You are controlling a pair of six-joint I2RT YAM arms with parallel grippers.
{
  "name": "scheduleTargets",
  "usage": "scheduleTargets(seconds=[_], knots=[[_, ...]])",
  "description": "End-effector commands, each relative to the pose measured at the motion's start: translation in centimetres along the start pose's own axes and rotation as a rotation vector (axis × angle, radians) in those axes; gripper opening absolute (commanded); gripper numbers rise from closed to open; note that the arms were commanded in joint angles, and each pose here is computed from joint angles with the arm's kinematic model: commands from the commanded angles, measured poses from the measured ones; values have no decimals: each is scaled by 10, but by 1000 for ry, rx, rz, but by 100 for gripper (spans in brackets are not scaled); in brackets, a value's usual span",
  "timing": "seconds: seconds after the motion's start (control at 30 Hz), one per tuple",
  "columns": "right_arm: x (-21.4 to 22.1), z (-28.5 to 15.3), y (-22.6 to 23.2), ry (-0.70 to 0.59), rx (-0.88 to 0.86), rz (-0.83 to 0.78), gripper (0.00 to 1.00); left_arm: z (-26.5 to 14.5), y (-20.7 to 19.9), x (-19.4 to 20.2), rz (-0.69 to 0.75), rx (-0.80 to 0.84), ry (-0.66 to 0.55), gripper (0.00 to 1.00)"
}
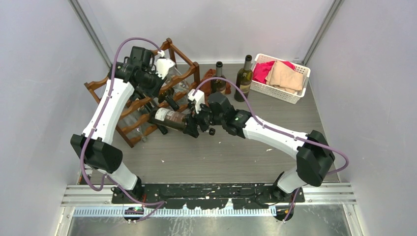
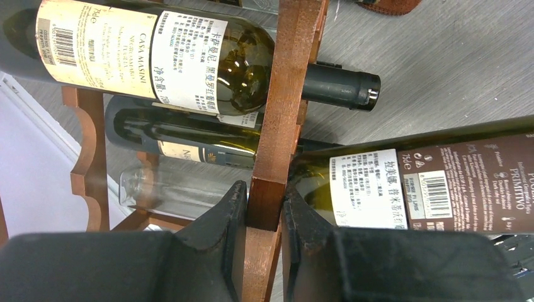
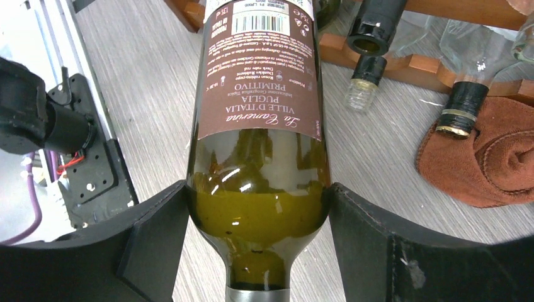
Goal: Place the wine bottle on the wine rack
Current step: Place the wine bottle in the wine rack.
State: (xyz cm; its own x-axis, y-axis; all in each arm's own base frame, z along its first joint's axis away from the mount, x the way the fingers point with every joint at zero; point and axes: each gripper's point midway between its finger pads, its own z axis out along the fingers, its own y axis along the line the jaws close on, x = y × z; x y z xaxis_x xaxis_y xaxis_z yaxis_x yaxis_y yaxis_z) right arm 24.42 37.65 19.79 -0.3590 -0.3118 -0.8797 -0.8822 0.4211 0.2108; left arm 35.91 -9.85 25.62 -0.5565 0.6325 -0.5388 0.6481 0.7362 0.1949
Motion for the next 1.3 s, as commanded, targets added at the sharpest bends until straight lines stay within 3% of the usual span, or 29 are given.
scheduleTargets(seconds=[0.0, 0.37, 0.63, 0.73, 1.0, 1.27], knots=[[-102, -11, 11, -308, 13, -37, 1, -27, -18, -35, -7, 77, -161, 12], [-121, -4, 19, -368, 13, -12, 1, -33, -18, -42, -35, 76, -187, 15], [-125, 18, 14, -375, 55, 27, 1, -50, -11, -55, -101, 31, -237, 48], [-131, 27, 13, -394, 69, 29, 1, -65, -3, -69, -157, -17, -302, 55], [-154, 55, 11, -474, 133, 45, 1, -127, 20, -111, -384, -152, -609, 61], [-166, 86, -5, -526, 262, 118, 1, -180, 31, -94, -451, -308, -785, 67]])
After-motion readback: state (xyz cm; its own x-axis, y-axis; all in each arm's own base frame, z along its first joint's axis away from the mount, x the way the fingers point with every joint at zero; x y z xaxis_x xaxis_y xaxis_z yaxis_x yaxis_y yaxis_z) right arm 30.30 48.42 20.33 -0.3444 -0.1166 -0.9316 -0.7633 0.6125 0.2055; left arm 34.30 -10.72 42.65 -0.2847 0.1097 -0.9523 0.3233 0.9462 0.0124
